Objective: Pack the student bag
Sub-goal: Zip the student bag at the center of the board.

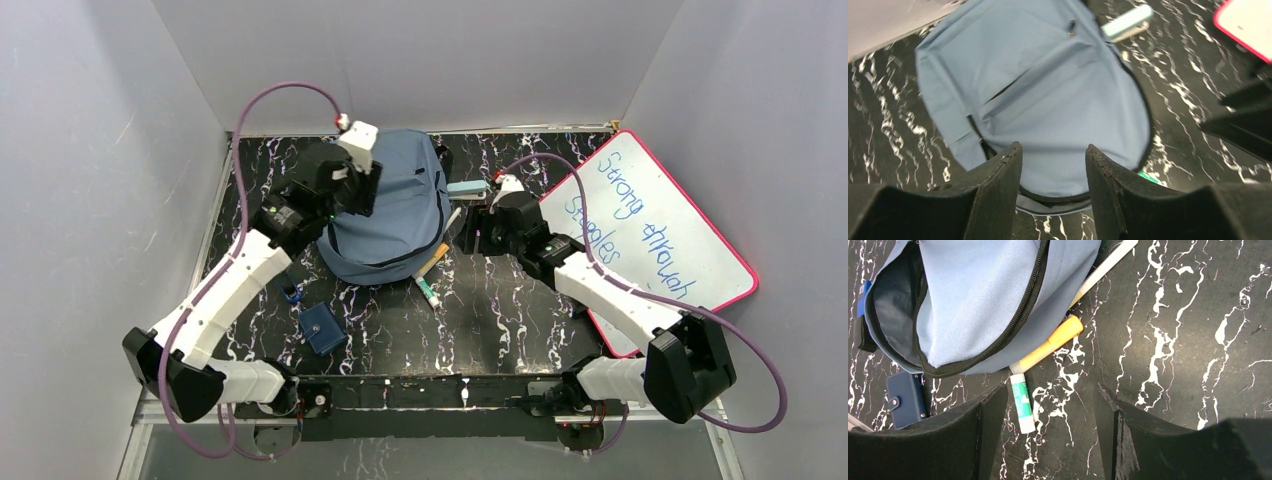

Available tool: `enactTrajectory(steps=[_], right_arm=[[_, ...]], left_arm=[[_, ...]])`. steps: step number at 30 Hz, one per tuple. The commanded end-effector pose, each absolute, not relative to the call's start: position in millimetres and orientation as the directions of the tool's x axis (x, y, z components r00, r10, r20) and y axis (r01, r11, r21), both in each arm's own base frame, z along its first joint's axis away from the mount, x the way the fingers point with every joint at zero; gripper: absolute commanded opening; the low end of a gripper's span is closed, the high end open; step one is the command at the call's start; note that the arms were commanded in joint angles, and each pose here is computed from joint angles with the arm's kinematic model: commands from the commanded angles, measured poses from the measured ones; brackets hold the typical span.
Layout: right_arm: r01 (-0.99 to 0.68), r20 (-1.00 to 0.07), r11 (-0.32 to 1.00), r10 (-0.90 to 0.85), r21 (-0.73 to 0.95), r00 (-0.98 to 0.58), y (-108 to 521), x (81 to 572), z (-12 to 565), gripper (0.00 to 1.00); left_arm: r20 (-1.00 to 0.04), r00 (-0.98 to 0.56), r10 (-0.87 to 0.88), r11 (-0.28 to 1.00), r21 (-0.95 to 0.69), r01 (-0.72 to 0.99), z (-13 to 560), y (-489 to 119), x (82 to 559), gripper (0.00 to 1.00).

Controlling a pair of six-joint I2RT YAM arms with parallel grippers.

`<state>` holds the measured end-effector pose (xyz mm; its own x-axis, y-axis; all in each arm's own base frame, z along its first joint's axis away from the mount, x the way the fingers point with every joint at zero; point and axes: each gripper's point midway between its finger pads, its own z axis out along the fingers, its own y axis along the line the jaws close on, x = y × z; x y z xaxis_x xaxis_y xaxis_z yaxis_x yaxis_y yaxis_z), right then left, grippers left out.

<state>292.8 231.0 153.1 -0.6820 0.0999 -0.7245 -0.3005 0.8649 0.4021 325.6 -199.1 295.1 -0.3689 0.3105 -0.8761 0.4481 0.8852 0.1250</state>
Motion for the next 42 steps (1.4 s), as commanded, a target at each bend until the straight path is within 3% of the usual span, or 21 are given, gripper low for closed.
enactTrajectory(steps=[1,4,8,15,27,35,42], right_arm=[[-0.385,-0.805,0.83,0.122,0.404,-0.58,240,306,205,0.71],[-0.408,-0.816,0.824,0.108,0.393,-0.568,245,311,215,0.71],[-0.468,-0.835,0.795,0.084,0.385,-0.544,257,316,233,0.69],[-0.53,-0.834,0.744,0.068,0.408,-0.547,273,316,240,0.65],[-0.534,-0.813,0.726,0.058,0.433,-0.58,274,305,227,0.62],[-0.534,-0.791,0.7,0.07,0.473,-0.608,278,298,215,0.61],[-0.537,-0.789,0.699,0.065,0.473,-0.611,277,295,210,0.61]], left_arm=[[-0.903,-0.423,0.075,0.968,-0.035,0.248,306,-151,349,0.48],[-0.878,-0.478,-0.03,0.996,-0.066,0.057,289,-109,366,0.48],[-0.836,-0.532,-0.134,0.991,-0.124,-0.054,257,-80,375,0.48],[-0.79,-0.59,-0.166,0.986,-0.149,-0.077,201,-67,391,0.46],[-0.768,-0.621,-0.157,0.987,-0.114,-0.11,157,-57,445,0.41],[-0.736,-0.665,-0.127,0.992,-0.108,-0.07,128,-58,464,0.3],[-0.725,-0.681,-0.102,0.994,-0.108,-0.033,111,-64,476,0.33]])
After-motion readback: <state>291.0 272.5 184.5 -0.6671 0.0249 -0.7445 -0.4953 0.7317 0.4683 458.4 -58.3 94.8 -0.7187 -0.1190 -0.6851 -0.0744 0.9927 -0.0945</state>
